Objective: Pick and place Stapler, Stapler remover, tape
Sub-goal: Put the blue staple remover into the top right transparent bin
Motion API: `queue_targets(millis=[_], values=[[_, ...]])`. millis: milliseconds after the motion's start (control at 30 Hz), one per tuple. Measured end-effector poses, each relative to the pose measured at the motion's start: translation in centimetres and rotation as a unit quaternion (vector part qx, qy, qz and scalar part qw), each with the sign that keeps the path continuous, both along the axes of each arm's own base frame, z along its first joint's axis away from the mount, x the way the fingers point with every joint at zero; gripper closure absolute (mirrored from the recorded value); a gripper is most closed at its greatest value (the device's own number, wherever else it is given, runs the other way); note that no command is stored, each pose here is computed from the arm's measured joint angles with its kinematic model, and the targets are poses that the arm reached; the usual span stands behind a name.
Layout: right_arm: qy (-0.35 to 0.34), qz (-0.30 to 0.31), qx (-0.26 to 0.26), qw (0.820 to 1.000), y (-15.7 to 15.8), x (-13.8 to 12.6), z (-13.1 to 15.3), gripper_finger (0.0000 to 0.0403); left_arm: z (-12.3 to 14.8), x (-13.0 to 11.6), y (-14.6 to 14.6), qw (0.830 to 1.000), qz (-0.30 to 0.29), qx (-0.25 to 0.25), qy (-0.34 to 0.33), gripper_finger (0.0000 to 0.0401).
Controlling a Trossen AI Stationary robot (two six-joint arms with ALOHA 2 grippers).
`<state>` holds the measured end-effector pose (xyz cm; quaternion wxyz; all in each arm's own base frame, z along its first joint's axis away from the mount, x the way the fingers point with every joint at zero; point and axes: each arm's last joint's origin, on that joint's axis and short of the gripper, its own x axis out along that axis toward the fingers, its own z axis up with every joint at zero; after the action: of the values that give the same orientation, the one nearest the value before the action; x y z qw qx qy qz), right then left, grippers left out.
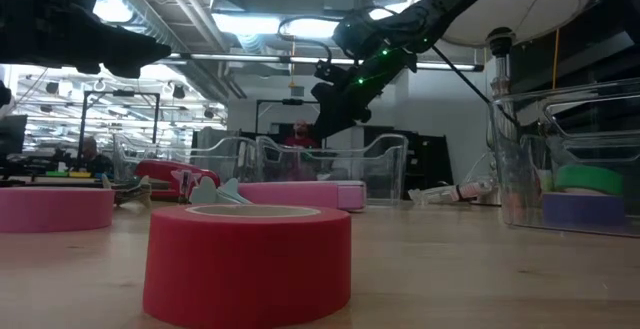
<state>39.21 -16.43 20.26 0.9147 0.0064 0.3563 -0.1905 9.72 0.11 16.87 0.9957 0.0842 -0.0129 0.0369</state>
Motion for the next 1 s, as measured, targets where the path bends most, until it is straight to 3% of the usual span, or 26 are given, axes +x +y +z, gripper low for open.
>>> queue_targets(millis=[500,1000], values=[[-0.010,0.028,-0.012,0.999,1.8,0.4,1.1,0.0267,0.0,0.0,0.0,1.000,0.000,0.000,0.000,0.0219],[-0.016,0.111,-0.014,0.994,8.1,1.9,1.9,0.0267,0.0,0.0,0.0,1.000,0.000,0.000,0.000,0.0219]])
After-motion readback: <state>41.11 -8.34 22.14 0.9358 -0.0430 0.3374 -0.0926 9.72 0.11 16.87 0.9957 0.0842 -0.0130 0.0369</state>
